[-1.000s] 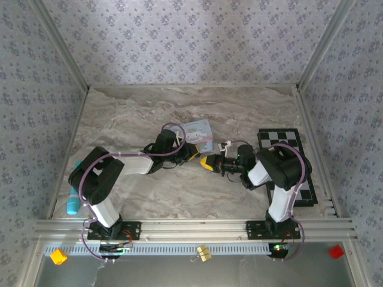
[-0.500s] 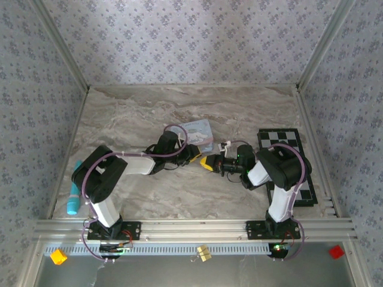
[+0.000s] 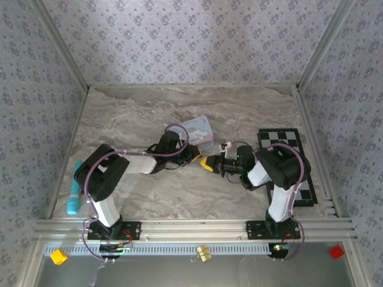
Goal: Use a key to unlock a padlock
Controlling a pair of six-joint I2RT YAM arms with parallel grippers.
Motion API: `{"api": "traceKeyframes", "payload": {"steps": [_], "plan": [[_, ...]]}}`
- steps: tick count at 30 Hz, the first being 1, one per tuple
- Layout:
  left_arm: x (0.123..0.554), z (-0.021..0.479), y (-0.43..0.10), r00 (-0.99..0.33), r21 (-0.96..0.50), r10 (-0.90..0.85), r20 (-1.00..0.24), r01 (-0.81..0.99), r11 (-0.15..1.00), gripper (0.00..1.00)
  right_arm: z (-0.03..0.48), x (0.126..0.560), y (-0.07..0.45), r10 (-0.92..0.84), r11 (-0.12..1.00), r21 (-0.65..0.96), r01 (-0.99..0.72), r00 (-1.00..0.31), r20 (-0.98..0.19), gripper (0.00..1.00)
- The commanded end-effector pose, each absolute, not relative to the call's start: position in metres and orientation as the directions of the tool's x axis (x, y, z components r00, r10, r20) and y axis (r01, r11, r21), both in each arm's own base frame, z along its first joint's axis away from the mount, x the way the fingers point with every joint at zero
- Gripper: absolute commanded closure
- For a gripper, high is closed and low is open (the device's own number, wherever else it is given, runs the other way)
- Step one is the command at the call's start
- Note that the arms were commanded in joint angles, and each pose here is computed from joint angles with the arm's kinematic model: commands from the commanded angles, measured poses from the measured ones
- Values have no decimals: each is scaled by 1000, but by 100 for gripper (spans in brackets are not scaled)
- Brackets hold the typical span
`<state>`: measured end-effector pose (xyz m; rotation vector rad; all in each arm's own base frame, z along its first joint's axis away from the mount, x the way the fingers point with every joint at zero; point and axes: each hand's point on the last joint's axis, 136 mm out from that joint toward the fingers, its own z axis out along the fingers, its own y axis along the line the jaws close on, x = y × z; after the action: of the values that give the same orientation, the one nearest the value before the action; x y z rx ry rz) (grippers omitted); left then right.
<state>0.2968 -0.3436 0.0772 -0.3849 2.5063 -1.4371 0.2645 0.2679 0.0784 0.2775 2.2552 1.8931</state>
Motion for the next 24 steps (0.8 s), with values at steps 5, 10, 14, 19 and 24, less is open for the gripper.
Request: {"api": "traceKeyframes", "payload": {"steps": [5,10,14,19,24], "plan": [[284,79,-356,-959,-880,-281,-42,-97,464,91,93,274,264,278,138,989,-45,-957,-82,100],[284,95,-358,-955,-913,-291,-61,-64,402,94,98,279,262,286,128,991,-48,-955,-83,100],[283,105,-356,-952,-924,-292,-87,-33,381,95,101,282,259,296,124,991,-54,-951,-88,100],[280,110,-355,-953,-933,-290,-94,-18,360,96,103,285,257,305,121,991,-54,-948,-89,100],[281,112,-352,-948,-934,-302,-102,-14,357,96,99,285,255,317,128,991,-45,-945,-83,100]]}}
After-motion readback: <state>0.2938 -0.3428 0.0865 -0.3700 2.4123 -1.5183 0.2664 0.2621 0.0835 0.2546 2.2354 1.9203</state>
